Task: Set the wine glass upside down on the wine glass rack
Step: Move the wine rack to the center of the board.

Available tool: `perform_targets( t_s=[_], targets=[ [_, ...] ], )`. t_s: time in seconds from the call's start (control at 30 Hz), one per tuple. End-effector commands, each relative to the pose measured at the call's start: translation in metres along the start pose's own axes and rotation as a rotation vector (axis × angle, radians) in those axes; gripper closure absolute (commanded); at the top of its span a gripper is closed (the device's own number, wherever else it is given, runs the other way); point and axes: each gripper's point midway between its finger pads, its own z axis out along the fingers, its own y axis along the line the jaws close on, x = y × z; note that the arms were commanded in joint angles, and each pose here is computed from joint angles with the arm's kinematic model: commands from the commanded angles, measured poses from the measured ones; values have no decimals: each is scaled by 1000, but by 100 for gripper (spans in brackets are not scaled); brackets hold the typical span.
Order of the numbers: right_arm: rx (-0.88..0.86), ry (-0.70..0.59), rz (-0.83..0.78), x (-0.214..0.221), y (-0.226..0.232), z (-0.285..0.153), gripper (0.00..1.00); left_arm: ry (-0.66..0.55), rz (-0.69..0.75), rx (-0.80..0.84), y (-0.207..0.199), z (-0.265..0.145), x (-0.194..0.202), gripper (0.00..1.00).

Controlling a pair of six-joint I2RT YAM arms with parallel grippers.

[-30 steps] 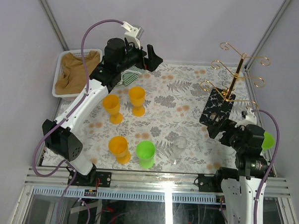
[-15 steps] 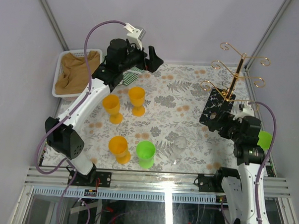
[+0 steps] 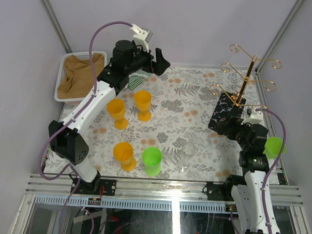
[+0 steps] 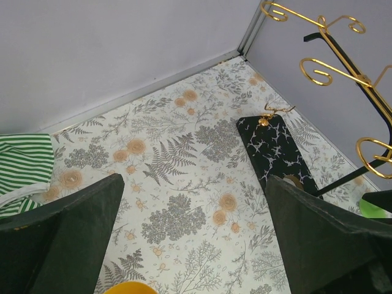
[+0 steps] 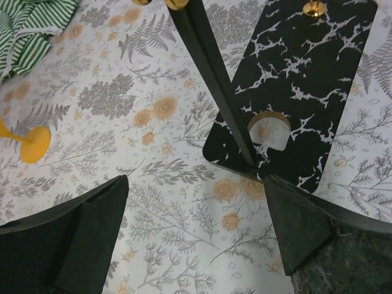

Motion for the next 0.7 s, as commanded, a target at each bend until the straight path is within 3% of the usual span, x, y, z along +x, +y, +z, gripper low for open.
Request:
perform_targets(
  t_s=[0.0, 0.27, 0.67],
  targets=[
    [17, -109, -51, -11, -5, 12, 0, -57, 38, 1, 3, 6, -20, 0],
    [21, -76, -170, 8, 7, 41, 0, -56, 42, 2, 6, 12, -21, 0],
    [43, -165, -313, -3, 3, 64, 0, -48, 42, -26, 19, 8, -17, 0]
  ],
)
